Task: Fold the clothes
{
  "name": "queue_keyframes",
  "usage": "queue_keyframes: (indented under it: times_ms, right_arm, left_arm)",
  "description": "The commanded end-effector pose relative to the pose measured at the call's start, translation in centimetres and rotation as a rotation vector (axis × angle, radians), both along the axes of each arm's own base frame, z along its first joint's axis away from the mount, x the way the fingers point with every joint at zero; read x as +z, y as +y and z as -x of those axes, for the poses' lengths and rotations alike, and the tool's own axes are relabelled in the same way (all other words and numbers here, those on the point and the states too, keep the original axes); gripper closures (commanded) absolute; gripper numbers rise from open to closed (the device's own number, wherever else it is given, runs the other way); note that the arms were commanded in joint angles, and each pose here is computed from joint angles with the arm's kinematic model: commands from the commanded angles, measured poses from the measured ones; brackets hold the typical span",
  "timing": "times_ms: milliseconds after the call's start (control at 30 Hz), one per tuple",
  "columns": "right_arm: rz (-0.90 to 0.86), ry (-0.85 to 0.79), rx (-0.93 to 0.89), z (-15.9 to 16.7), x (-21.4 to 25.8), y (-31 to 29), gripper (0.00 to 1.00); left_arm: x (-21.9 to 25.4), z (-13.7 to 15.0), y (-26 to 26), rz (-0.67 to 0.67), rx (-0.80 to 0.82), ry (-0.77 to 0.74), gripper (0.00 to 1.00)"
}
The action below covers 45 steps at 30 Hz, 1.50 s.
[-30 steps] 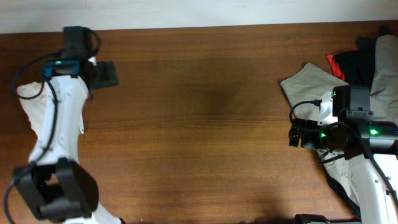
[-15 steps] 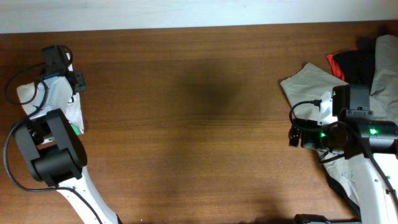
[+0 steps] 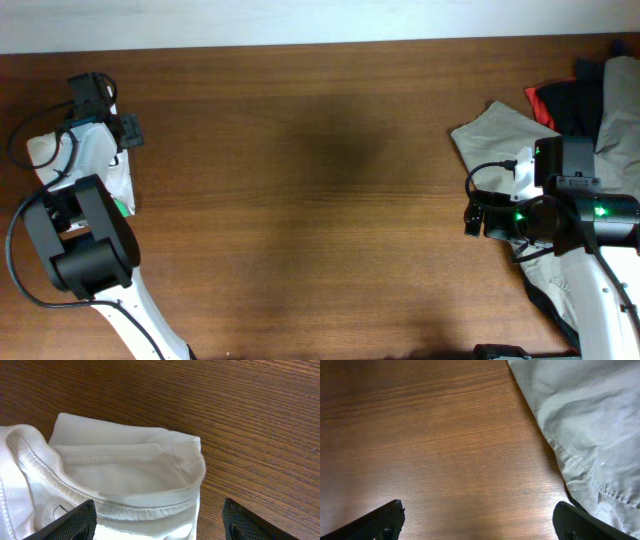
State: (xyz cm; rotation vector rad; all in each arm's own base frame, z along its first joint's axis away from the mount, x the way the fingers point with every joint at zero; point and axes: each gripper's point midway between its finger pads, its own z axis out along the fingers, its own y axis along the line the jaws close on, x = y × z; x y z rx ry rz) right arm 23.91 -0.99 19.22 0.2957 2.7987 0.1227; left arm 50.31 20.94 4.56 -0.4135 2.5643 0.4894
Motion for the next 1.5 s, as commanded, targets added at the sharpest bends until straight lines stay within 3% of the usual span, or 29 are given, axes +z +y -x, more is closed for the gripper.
queue_keyframes:
  times_ms: [0, 67, 133, 333, 367, 400, 433, 467, 500, 800, 1000, 1100, 1133, 1167, 1200, 1333, 1467]
  right_arm:
    - [0.01, -0.002, -0.003, 0.0, 0.0, -0.2, 0.01]
    - [0.01, -0.002, -0.003, 0.0, 0.0, -0.2, 0.01]
    - [0.01, -0.003, -0.004, 0.0, 0.0, -0.2, 0.01]
    - [0.011, -0.003, -0.003, 0.0, 0.0, -0.3, 0.01]
    - [0.01, -0.002, -0.003, 0.0, 0.0, -0.2, 0.01]
    - [0.01, -0.002, -0.004, 0.0, 0.0, -0.2, 0.01]
    - [0.01, -0.002, -0.004, 0.0, 0.0, -0.2, 0.01]
    - [0.011, -0.003, -0.004, 0.0, 0.0, -0.3, 0.01]
    - [0.018, -0.002, -0.006, 0.0, 0.0, -0.4, 0.01]
    - [0.042, 0.0, -0.014, 0.0, 0.0, -0.8, 0.01]
    - [0.042, -0.008, -0.015, -0.2, 0.1, -0.8, 0.01]
    - [0.042, -0.008, -0.015, -0.2, 0.1, -0.8, 0.01]
    - [0.042, -0.008, -0.015, -0.2, 0.1, -0.8, 0.01]
    - [0.041, -0.007, -0.014, -0.1, 0.0, -0.8, 0.01]
    - [0.035, -0.007, -0.012, -0.1, 0.0, -0.7, 0.01]
    - [0.036, -0.009, -0.012, -0.2, 0.1, -0.7, 0.01]
    - [0.036, -0.011, -0.012, -0.2, 0.1, -0.7, 0.01]
  left_arm:
    - [-0.6, 0.4, 0.5, -0.012, 0.012, 0.018, 0.2]
    - [-0.7, 0.4, 0.7, -0.012, 0.016, 0.017, 0.2]
    - [-0.7, 0.4, 0.7, -0.012, 0.016, 0.017, 0.3]
    - [-2.9, 0.7, 0.6, 0.0, 0.016, 0.055, 0.31]
    - [-3.1, 0.8, 0.6, 0.002, 0.016, 0.061, 0.39]
    - [-3.1, 0.8, 0.6, 0.001, 0.016, 0.06, 0.69]
    - [-2.8, 0.6, 0.7, -0.001, 0.016, 0.054, 0.85]
    - [-2.5, 0.5, 0.7, -0.002, 0.015, 0.05, 0.96]
    - [-2.2, 0.5, 0.7, -0.003, 0.015, 0.047, 1.0]
    - [6.9, 0.6, -0.9, 0.04, -0.014, -0.071, 1.0]
    - [5.2, 0.7, -6.6, 0.338, -0.137, -0.069, 1.0]
    - [4.0, 0.7, -8.0, 0.37, -0.166, -0.064, 1.0]
    - [3.5, 0.8, -8.1, 0.369, -0.169, -0.066, 0.96]
    - [3.0, 0.7, -7.9, 0.353, -0.166, -0.075, 0.56]
    - [3.0, 0.3, -6.8, 0.297, -0.143, -0.095, 0.03]
    - [6.6, -0.1, -4.1, 0.148, -0.097, -0.123, 0.01]
    - [9.6, 2.2, -2.1, 0.031, -0.012, -0.084, 0.01]
